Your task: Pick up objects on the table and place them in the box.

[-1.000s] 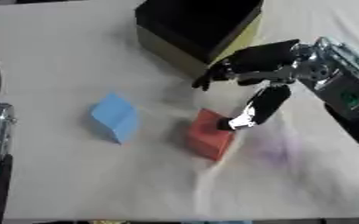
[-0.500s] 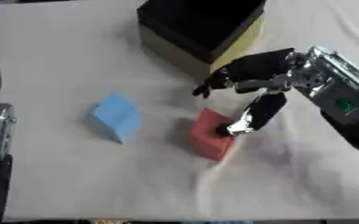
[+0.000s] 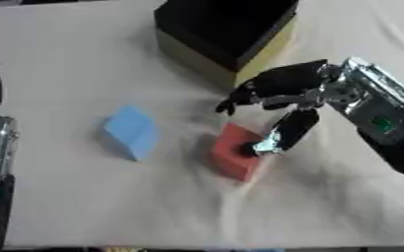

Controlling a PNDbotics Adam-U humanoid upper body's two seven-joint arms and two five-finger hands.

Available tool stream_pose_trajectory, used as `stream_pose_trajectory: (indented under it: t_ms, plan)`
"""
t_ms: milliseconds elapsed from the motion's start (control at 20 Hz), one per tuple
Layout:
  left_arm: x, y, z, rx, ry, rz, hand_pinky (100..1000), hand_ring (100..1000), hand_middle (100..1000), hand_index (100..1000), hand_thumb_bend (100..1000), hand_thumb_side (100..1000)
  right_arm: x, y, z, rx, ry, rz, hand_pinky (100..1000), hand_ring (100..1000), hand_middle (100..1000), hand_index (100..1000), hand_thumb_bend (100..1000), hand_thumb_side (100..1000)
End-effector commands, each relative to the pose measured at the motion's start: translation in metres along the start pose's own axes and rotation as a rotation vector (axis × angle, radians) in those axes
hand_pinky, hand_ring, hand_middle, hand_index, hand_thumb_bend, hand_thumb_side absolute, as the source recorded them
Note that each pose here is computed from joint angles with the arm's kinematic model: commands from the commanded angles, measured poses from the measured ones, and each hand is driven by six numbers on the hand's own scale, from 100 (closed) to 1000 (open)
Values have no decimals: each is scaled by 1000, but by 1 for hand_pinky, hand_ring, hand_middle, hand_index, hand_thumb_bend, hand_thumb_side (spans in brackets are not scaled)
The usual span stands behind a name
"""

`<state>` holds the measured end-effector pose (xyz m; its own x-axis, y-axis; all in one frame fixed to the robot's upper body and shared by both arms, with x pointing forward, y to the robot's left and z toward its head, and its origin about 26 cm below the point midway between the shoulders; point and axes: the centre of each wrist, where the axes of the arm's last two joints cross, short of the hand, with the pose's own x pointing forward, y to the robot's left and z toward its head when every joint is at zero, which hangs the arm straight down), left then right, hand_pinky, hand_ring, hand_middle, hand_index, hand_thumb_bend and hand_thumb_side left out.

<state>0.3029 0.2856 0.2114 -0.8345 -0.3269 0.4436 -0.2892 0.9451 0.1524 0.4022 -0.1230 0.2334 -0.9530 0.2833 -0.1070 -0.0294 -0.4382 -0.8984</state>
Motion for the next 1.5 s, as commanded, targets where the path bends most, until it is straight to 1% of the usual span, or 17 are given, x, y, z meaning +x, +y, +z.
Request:
stream_pose_trajectory:
  t_ms: [50, 300, 500, 650, 900, 1000, 1200, 1250, 1350, 1500]
  plan:
    - [5, 4, -4, -15, -26, -14, 683, 722, 674, 697, 100, 885, 0, -12, 9, 165, -124, 161, 804, 879, 775, 1000, 310, 809]
    - [4, 4, -3, -19, -15, -20, 683, 722, 674, 696, 100, 885, -1, -12, 15, 148, -122, 135, 803, 874, 767, 1000, 288, 802]
    - [4, 4, -2, -26, -9, -21, 683, 722, 674, 697, 100, 883, 0, -10, 16, 144, -133, 120, 803, 874, 767, 1000, 287, 802]
    - [4, 5, -1, -28, -6, -22, 682, 722, 673, 697, 100, 879, 1, -3, 11, 159, -150, 109, 807, 873, 764, 1000, 289, 791]
    - [4, 4, 0, -38, -3, -20, 682, 721, 673, 696, 100, 878, 5, 7, 0, 183, -182, 104, 810, 845, 762, 1000, 289, 774]
    - [4, 4, 0, -38, -2, -20, 682, 721, 673, 696, 100, 878, 5, 8, 0, 182, -180, 108, 810, 848, 762, 1000, 301, 763]
    - [4, 4, 0, -41, -3, -18, 681, 721, 673, 696, 100, 877, 6, 9, 0, 186, -175, 120, 810, 849, 763, 1000, 311, 770]
    - [4, 4, 0, -41, -3, -18, 680, 720, 672, 696, 100, 877, 6, 10, -1, 187, -176, 123, 807, 845, 763, 1000, 327, 794]
    - [4, 4, 0, -40, -2, -17, 678, 718, 669, 695, 100, 877, 10, 10, -5, 195, -183, 152, 803, 842, 756, 1000, 363, 811]
    - [4, 4, 0, -39, -2, -16, 677, 717, 669, 695, 100, 877, 13, 9, -7, 204, -180, 200, 796, 837, 755, 1000, 393, 847]
